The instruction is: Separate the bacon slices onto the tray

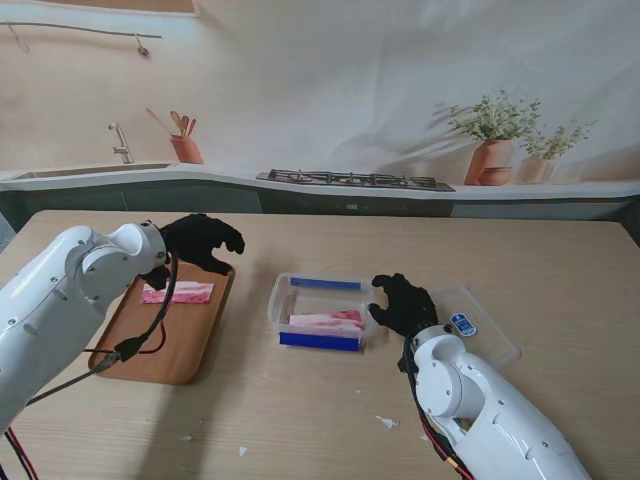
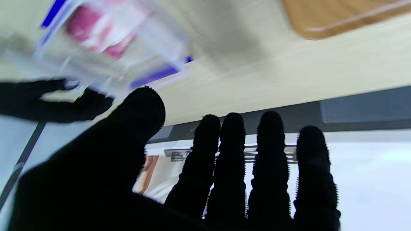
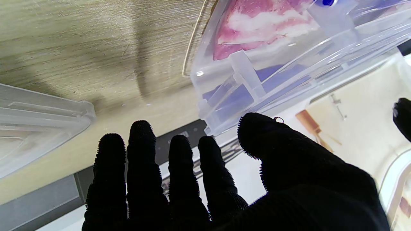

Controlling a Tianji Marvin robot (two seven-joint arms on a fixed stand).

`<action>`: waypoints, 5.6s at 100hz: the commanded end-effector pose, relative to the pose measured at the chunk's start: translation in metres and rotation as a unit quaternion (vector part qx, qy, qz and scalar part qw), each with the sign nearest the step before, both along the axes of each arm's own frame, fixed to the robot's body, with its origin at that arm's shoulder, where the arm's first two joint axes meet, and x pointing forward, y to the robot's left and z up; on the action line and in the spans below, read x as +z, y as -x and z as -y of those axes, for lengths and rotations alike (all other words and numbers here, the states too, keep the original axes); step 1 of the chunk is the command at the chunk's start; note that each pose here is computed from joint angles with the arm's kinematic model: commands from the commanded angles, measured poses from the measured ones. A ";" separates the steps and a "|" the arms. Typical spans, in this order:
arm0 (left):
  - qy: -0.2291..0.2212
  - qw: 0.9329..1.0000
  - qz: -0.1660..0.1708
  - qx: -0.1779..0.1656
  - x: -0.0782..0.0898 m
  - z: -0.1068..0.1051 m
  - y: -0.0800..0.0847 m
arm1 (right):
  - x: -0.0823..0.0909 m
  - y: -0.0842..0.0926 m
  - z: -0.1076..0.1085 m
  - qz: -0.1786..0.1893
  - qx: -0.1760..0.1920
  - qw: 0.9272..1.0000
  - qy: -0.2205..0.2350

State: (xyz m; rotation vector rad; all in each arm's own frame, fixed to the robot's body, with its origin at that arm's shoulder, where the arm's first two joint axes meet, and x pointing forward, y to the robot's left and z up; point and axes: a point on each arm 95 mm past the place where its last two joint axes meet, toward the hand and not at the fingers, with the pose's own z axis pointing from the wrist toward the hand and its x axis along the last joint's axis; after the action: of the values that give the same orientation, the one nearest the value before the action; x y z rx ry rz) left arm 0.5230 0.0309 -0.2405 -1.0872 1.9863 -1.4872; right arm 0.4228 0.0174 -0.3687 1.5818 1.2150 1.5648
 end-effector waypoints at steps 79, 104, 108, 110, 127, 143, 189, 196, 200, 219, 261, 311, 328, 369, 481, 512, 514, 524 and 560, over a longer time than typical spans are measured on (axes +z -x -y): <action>0.086 0.982 -0.168 0.002 -0.025 0.178 0.031 | -0.007 0.006 -0.002 -0.015 0.005 1.000 -0.016; 0.051 0.979 -0.196 0.016 -0.048 0.187 0.028 | -0.006 0.006 -0.003 -0.015 0.007 1.000 -0.020; 0.049 0.977 -0.205 0.020 -0.052 0.188 0.028 | -0.006 0.006 -0.003 -0.015 0.007 1.000 -0.020; 0.048 0.976 -0.210 0.022 -0.054 0.189 0.028 | -0.006 0.006 -0.003 -0.015 0.008 1.000 -0.020; 0.040 0.969 -0.240 0.035 -0.068 0.193 0.028 | -0.006 0.006 -0.002 -0.014 0.008 1.000 -0.021; 0.032 0.965 -0.257 0.043 -0.077 0.195 0.028 | -0.005 0.007 -0.002 -0.013 0.007 1.000 -0.022; 0.037 0.969 -0.241 0.043 -0.090 0.196 0.026 | -0.005 0.007 -0.002 -0.013 0.006 1.000 -0.022; 0.039 0.970 -0.235 0.042 -0.090 0.196 0.025 | -0.005 0.007 -0.003 -0.013 0.007 1.000 -0.022; 0.036 0.970 -0.238 0.044 -0.090 0.196 0.025 | -0.005 0.007 -0.002 -0.013 0.007 1.000 -0.022; 0.014 0.965 -0.258 0.052 -0.092 0.196 0.025 | -0.005 0.007 -0.002 -0.012 0.005 1.000 -0.022; 0.040 0.962 -0.260 0.070 -0.090 0.196 0.030 | -0.004 0.007 -0.002 -0.011 0.003 1.000 -0.023; 0.073 0.960 -0.257 0.087 -0.079 0.193 0.037 | -0.004 0.007 -0.002 -0.012 0.003 1.000 -0.024; 0.077 0.958 -0.261 0.093 -0.077 0.193 0.038 | -0.004 0.007 -0.002 -0.013 0.003 1.000 -0.024; 0.082 0.949 -0.278 0.126 -0.082 0.194 0.034 | -0.005 0.007 -0.002 -0.013 0.000 1.000 -0.025; -0.034 0.974 -0.220 0.038 -0.085 0.186 0.021 | -0.005 0.007 -0.003 -0.014 0.002 1.000 -0.024; -0.030 0.972 -0.231 0.036 -0.085 0.187 0.023 | -0.005 0.007 -0.002 -0.014 0.001 1.000 -0.025; -0.031 0.972 -0.232 0.035 -0.085 0.187 0.023 | -0.005 0.007 -0.002 -0.014 0.001 1.000 -0.025; -0.036 0.972 -0.232 0.028 -0.084 0.187 0.022 | -0.005 0.007 -0.003 -0.015 0.002 1.000 -0.025; -0.043 0.971 -0.236 0.015 -0.090 0.189 0.022 | -0.005 0.007 -0.003 -0.015 0.001 1.000 -0.026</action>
State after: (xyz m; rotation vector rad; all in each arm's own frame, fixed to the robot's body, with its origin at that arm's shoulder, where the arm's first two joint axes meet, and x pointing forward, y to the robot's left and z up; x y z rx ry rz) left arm 0.5042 -0.1536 -0.3269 -1.5299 2.2717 -1.2063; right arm 0.4194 0.0150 -0.3697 1.6192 1.1874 1.5939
